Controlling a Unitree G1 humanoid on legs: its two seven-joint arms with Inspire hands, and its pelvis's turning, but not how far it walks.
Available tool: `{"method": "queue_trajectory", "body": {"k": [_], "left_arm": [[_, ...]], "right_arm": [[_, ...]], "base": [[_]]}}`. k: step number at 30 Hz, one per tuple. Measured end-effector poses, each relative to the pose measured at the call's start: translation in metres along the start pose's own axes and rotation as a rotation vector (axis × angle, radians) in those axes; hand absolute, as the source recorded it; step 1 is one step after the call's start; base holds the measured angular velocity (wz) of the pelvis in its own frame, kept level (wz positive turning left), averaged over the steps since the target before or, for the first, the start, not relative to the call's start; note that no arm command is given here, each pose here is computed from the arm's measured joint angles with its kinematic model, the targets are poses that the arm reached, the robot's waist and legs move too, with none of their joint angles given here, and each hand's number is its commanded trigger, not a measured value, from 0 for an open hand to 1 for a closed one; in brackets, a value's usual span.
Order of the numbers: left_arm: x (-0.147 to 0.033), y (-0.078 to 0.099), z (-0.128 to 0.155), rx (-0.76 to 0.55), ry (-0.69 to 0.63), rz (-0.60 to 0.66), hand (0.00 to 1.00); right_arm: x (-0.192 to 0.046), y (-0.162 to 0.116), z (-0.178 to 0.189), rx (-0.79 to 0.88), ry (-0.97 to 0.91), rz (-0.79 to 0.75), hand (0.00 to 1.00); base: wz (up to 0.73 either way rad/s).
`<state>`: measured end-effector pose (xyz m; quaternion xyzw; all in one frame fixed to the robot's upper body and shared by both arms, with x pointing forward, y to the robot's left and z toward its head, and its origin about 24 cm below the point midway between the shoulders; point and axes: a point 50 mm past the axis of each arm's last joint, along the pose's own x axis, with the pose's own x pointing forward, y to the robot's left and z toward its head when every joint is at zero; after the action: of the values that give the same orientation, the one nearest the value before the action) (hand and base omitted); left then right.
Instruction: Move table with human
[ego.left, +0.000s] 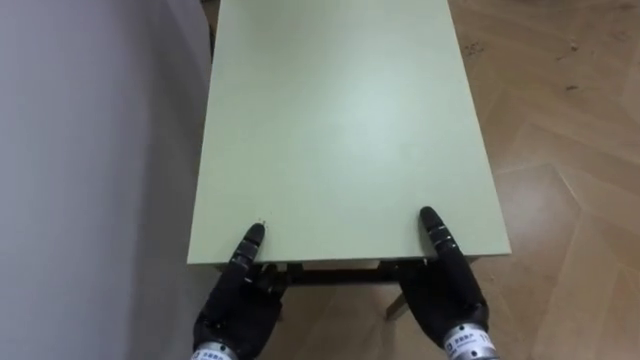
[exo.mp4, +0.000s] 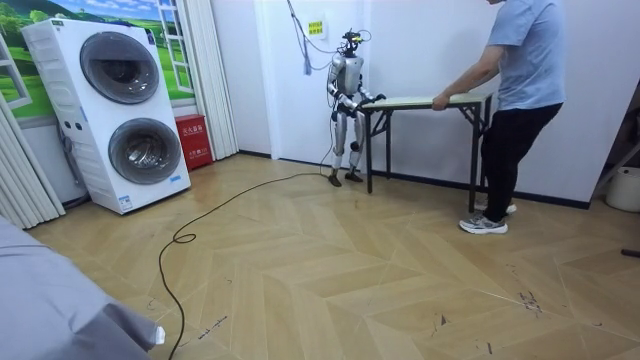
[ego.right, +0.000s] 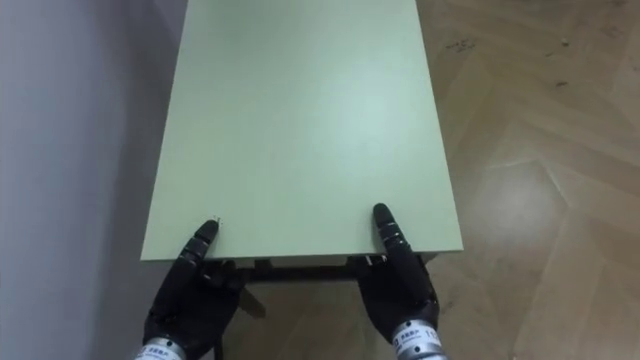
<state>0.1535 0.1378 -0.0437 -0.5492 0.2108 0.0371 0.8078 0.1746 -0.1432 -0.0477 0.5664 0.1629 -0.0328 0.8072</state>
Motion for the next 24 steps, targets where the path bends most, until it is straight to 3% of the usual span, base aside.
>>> {"method": "queue_trajectory", "body": {"k": [9,23,24], "left_arm": [[0.0007,-0.0009,-0.0045,0.0,0.022,0.012,1.0],[0.0026,-0.0017,-0.0034,0.015,0.005,0.033,1.0],[0.0025,-0.0014,-0.0031,0.017,0.006,0.034,1.0]], "right_arm": [[-0.0004,-0.0007,0.0006,0.0,-0.001,-0.007,1.0],[-0.0006,-0.0021,0.0005,-0.009,0.002,-0.031,1.0],[-0.0009,-0.0024,0.0004,-0.009,0.0,-0.032,0.82]], "base": [[0.48],[0.13],[0.03]]}}
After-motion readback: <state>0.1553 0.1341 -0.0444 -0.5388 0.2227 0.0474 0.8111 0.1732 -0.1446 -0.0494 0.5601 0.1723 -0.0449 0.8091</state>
